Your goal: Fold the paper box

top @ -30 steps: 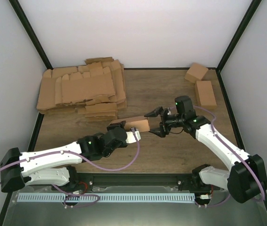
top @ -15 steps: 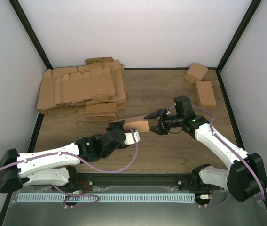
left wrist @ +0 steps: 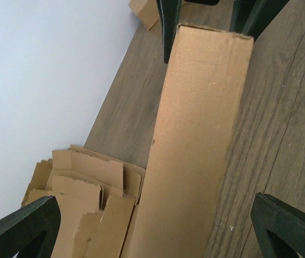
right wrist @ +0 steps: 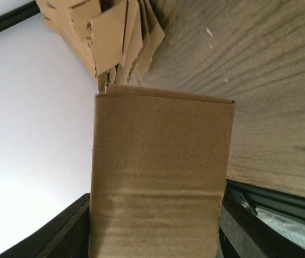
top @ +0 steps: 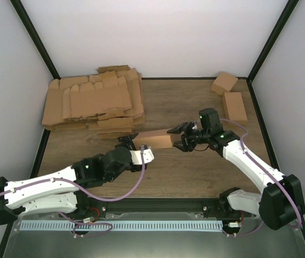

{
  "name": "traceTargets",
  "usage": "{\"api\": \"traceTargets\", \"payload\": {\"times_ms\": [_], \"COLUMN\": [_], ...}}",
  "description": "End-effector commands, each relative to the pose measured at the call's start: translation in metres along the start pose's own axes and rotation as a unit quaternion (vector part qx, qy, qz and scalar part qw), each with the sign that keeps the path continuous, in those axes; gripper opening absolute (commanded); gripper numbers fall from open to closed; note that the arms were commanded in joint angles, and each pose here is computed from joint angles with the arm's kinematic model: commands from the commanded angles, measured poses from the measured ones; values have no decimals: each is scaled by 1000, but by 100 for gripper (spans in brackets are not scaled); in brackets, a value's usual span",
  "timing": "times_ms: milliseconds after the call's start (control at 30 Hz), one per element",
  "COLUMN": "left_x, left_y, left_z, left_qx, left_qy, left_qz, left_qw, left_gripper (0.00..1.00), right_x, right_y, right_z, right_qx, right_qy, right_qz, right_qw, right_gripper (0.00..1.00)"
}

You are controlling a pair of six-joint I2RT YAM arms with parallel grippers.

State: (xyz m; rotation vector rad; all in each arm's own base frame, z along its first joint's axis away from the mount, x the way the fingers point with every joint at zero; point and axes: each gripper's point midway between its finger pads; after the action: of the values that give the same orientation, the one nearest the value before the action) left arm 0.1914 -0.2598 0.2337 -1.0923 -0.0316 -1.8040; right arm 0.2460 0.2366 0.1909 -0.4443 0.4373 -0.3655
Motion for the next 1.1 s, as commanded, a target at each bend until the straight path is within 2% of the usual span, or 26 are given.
{"api": "traceTargets", "payload": {"times_ms": [0, 200, 500, 800, 1067], "left_x": [18, 33, 43, 72, 79], "left_y": [-14, -32, -59, -103, -134], "left_z": [8, 18, 33, 68, 102], "left_qx": [-8, -19, -29, -22, 11], "left_qy": [-38, -78, -119, -189, -247], "left_qz": [-34, -71, -107, -194, -238], "left_qw": [999, 994, 987, 962, 939], "left_gripper": [100, 100, 100, 100, 100], "right_x": [20, 41, 56, 70, 76], "right_y": [-12, -23, -30, -36, -50], "right_z": [20, 19, 21, 16, 19], "right_qx": [7, 10, 8, -3, 18], "right_qy": [-31, -43, -51, -66, -85], "right_qz": [-56, -113, -161, -205, -250], "right_qw": [998, 993, 986, 976, 964], "right_gripper": [48, 47, 47, 46, 43]}}
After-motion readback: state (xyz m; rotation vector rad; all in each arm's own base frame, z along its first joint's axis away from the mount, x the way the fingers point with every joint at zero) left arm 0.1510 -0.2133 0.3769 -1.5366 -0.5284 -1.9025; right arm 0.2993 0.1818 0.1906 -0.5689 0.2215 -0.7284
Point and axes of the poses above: each gripper's point midway between its finger pads, its own y axis out along the fingers, its own z axis along the line the jaws close on, x = y × z, and after that the axes turned 6 degrees about -y, right-handed
